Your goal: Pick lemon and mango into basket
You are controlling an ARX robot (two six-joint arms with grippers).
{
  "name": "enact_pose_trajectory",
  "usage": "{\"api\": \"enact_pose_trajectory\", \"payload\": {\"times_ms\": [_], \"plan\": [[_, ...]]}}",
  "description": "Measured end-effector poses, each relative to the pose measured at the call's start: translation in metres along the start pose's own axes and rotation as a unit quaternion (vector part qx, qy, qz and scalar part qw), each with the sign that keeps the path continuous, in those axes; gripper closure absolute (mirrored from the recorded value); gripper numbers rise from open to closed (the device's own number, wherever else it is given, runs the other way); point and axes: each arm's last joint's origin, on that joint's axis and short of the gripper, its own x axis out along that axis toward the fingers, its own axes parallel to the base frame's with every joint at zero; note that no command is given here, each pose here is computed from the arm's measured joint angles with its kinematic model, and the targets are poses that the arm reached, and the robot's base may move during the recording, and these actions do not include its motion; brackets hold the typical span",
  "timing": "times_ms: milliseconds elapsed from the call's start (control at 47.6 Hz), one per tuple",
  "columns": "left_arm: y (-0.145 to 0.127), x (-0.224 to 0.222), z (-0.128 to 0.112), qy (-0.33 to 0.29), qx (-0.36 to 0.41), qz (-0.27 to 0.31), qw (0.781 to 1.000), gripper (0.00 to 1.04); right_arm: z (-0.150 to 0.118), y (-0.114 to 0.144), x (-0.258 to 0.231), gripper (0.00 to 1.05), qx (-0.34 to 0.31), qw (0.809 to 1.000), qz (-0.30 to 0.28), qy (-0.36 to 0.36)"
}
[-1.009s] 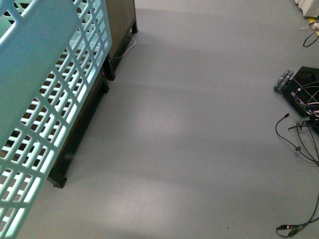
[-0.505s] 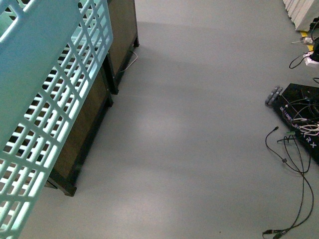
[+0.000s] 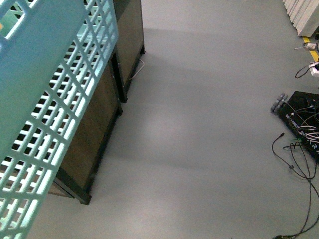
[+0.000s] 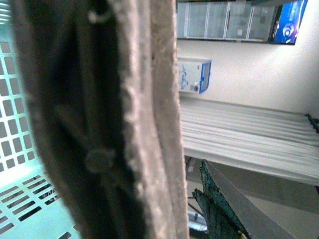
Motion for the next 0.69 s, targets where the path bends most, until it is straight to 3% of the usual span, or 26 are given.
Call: {"api": "enact_pose_trajectory", "payload": {"times_ms": [694], "plan": [[-0.0001, -0.0005, 0.0003, -0.002, 0.006, -0.001, 1.0, 0.77, 0.0, 0.0001, 0.0, 0.09, 0.0, 1.0, 0.002, 0.0]]}}
